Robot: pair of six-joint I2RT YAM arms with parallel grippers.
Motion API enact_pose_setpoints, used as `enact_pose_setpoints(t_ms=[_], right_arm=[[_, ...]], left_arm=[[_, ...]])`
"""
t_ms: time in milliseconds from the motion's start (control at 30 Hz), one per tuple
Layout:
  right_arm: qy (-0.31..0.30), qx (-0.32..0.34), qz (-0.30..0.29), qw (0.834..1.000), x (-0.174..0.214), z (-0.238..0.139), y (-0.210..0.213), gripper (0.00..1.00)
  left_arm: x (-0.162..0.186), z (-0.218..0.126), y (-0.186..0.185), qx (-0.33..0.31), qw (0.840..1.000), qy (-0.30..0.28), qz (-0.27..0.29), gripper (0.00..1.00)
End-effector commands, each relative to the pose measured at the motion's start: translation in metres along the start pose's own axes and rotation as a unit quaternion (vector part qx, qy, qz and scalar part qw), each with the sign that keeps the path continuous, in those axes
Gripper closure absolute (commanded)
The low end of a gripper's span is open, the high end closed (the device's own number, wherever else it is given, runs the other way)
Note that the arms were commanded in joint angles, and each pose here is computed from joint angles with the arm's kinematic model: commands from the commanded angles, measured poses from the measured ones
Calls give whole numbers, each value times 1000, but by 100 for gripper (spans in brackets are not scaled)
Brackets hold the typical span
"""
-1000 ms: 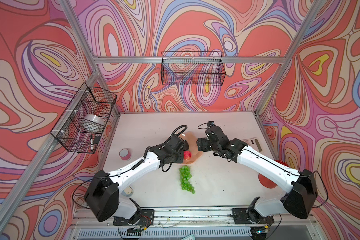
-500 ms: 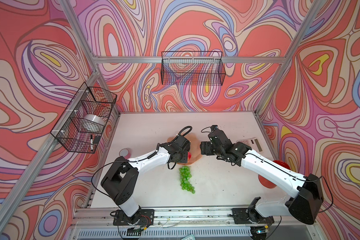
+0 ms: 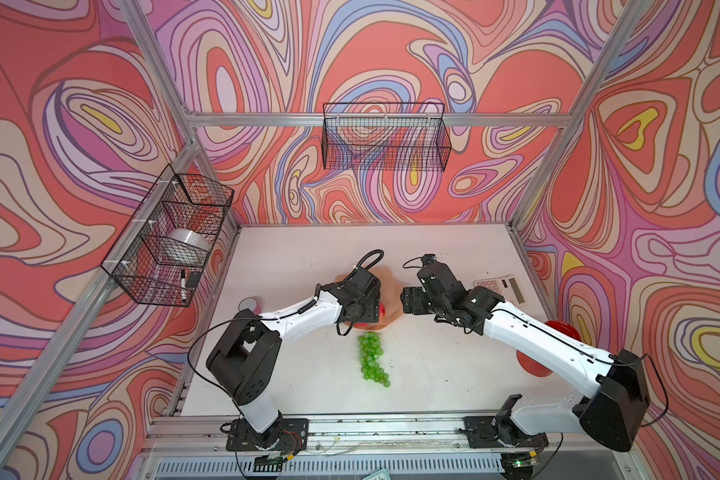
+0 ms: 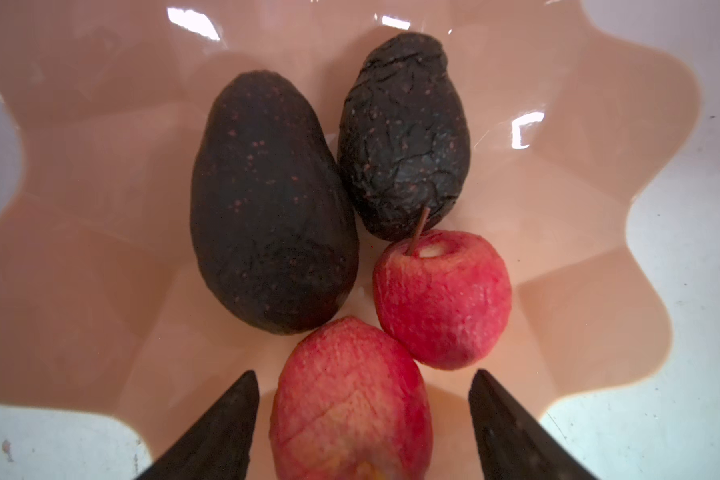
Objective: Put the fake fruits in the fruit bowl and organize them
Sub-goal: 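Grasp the green grapes with the right gripper while the left arm retracts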
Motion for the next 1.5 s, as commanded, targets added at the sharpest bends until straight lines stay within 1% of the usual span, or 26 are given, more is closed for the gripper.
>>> enact_pose_setpoints(t_ms=[0, 100, 200, 300, 367, 433, 533, 667, 800, 933, 1000, 1167, 1300, 1467], right_arm=[[20, -33, -22, 999, 21, -9, 10, 9], [40, -40, -45, 997, 44, -12, 24, 9], [59, -48, -67, 995, 72, -15, 40, 9], [80, -59, -75, 992, 96, -11, 54, 9], [92, -60, -82, 991, 109, -3, 65, 9], [103, -56, -78, 990, 118, 7, 74, 9], [124, -44, -63, 989, 128, 27, 81, 9], [149, -31, -66, 986, 138, 49, 92, 9], [154, -12, -73, 985, 141, 64, 98, 8], [160, -19, -77, 984, 144, 74, 106, 9], [170, -8, -82, 982, 149, 85, 108, 9], [176, 6, -89, 980, 153, 96, 111, 12], [175, 20, -92, 980, 155, 102, 110, 22], [168, 31, -86, 981, 155, 98, 104, 43]], left_arm=[[-23, -41, -1, 14, 997, -82, -2, 13], [-34, -73, 6, 0, 990, -144, 0, 7], [-40, -106, 20, -23, 977, -210, -3, 1], [-36, -134, 41, -52, 960, -274, -11, 0], [-31, -146, 64, -75, 951, -299, -37, 0], [-23, -154, 86, -86, 944, -310, -70, 0], [-10, -163, 112, -90, 936, -322, -112, 0], [6, -172, 129, -109, 928, -330, -132, 0], [15, -176, 137, -123, 925, -331, -140, 0], [21, -175, 141, -128, 925, -327, -147, 0], [22, -175, 142, -130, 925, -325, -149, 0], [24, -175, 144, -132, 926, -323, -148, 0], [25, -174, 145, -134, 926, -320, -148, 0], [26, -174, 145, -135, 926, -319, -149, 0]])
Point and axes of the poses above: each gripper's point midway between its finger pads, its own z axis out along the fingers, its own y axis along the line the jaws close on, x = y × z, the point moved 9 cm from there along -z, back along the fingers, and after that the axes turned 6 degrees about z, right-handed, at the moved point
